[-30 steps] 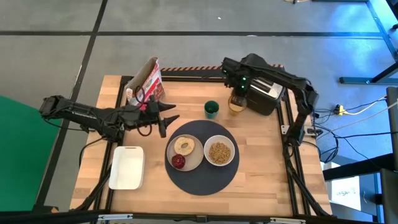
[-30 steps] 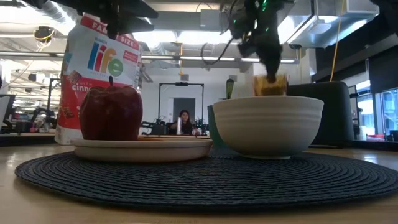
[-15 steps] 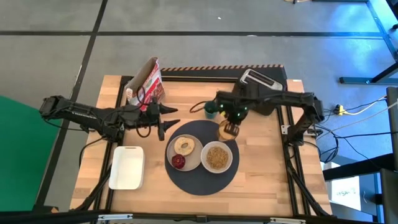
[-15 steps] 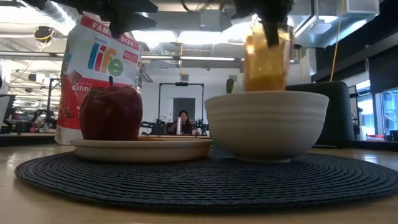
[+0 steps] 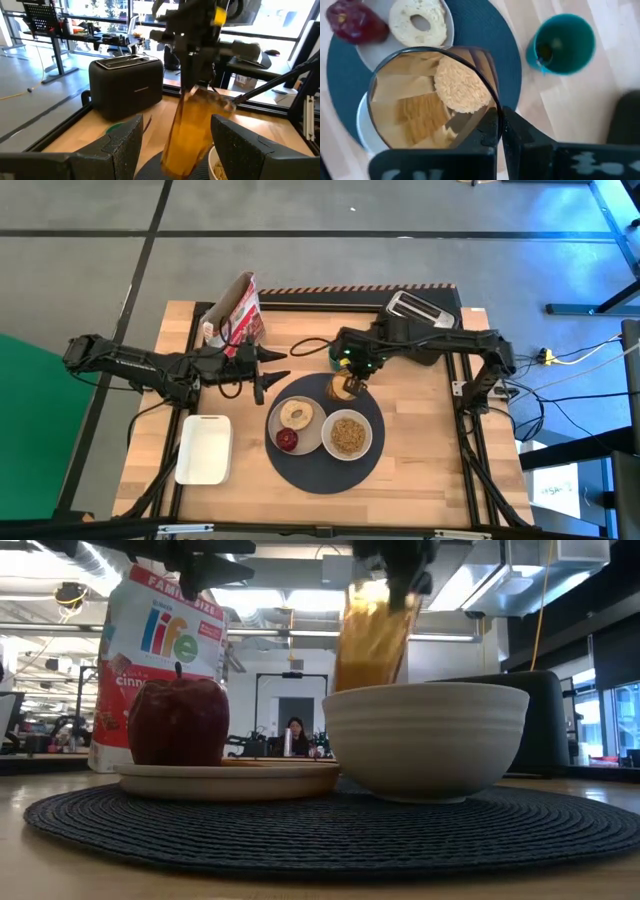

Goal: Arrange a breakfast setting
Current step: Put the yellow cup on the black mat

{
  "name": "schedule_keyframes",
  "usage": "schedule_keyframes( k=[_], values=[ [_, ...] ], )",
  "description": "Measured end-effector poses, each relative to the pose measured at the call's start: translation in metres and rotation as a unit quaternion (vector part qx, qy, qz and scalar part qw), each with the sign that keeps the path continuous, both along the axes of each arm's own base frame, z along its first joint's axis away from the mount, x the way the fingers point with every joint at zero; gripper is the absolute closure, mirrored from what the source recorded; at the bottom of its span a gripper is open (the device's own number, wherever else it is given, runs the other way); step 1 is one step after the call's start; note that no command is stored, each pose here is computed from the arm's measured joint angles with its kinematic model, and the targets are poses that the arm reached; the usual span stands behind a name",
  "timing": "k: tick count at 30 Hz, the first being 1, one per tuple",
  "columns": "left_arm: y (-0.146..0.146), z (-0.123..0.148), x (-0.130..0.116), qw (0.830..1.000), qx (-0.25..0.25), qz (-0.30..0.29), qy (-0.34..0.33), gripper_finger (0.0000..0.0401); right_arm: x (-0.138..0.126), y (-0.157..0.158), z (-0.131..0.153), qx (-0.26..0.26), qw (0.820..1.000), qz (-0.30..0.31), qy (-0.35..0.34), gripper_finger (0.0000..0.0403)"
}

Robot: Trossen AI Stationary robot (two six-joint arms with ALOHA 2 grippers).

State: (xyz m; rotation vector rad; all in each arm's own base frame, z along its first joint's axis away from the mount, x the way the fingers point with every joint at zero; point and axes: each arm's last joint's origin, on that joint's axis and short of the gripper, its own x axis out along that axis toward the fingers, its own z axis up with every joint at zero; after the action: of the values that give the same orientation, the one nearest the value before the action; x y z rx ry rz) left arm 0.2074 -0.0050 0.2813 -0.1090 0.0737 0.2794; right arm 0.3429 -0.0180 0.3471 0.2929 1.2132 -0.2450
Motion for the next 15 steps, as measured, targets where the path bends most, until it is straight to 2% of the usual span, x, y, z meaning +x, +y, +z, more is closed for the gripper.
schedule_keyframes(
  k=[9,15],
  values=[
    [0.0,-0.001,0.0,1.0,-0.025,0.004,-0.003,0.0174,0.028,-0.017,-0.038,0.012,0.999,0.007,0.037,0.0403],
    [0.0,-0.001,0.0,0.999,-0.033,0.009,-0.004,0.0174,0.032,-0.021,-0.046,0.06,0.997,0.011,0.044,0.0403]
  ],
)
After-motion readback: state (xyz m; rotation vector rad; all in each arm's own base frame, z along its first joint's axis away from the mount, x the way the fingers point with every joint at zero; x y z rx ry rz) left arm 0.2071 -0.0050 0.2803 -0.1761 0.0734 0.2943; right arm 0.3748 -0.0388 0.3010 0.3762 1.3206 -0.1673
